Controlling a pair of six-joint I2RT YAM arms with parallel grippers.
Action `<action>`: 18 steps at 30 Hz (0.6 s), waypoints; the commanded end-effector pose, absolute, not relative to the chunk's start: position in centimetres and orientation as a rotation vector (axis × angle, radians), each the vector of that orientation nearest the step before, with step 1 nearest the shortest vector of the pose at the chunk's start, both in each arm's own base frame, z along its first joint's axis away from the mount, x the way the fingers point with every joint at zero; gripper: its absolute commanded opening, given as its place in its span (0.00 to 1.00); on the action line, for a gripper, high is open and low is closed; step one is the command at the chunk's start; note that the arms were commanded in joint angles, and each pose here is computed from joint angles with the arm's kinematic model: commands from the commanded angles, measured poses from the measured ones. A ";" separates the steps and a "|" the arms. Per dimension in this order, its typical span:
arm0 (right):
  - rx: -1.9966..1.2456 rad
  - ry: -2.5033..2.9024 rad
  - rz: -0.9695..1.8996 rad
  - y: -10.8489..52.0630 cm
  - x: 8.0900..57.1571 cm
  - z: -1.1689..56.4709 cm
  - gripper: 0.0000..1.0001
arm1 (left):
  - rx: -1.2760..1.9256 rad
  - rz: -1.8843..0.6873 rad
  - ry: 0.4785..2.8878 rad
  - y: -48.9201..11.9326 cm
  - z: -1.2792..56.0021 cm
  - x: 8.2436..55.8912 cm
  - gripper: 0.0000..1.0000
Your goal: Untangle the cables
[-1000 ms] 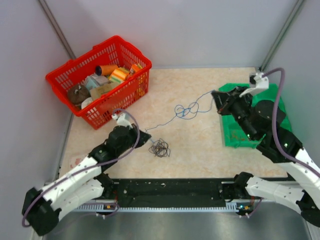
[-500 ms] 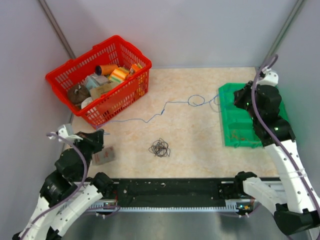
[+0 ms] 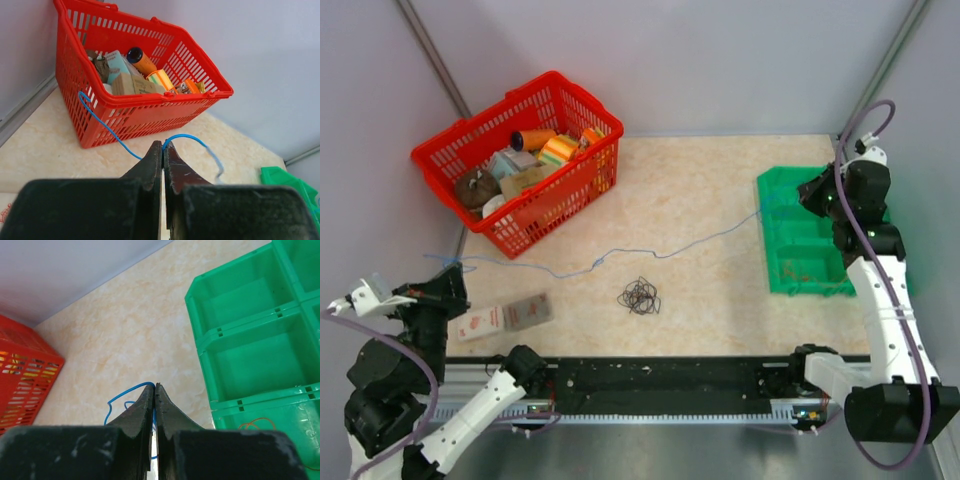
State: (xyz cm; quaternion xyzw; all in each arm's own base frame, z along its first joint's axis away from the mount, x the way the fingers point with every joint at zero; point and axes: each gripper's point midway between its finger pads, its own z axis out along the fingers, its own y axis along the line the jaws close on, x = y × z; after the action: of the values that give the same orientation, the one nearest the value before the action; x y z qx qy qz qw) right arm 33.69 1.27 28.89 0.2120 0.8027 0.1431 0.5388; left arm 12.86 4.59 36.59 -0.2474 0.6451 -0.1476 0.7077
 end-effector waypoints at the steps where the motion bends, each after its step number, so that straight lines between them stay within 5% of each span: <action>1: 0.449 1.867 0.419 2.4 34.8 30.3 0.00 | -0.508 -0.291 1.436 4.9 37.3 12.7 0.00; 18: 0.549 1.850 0.625 -0.7 39.6 30.3 0.00 | -0.577 -0.201 1.348 8.9 39.3 10.3 0.00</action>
State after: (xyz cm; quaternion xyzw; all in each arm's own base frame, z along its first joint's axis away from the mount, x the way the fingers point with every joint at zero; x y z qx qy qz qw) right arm 37.24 -1.85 26.31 0.2668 0.8004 0.1988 0.4987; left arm 11.29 7.76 38.11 -0.2606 0.6298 -0.0945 0.7256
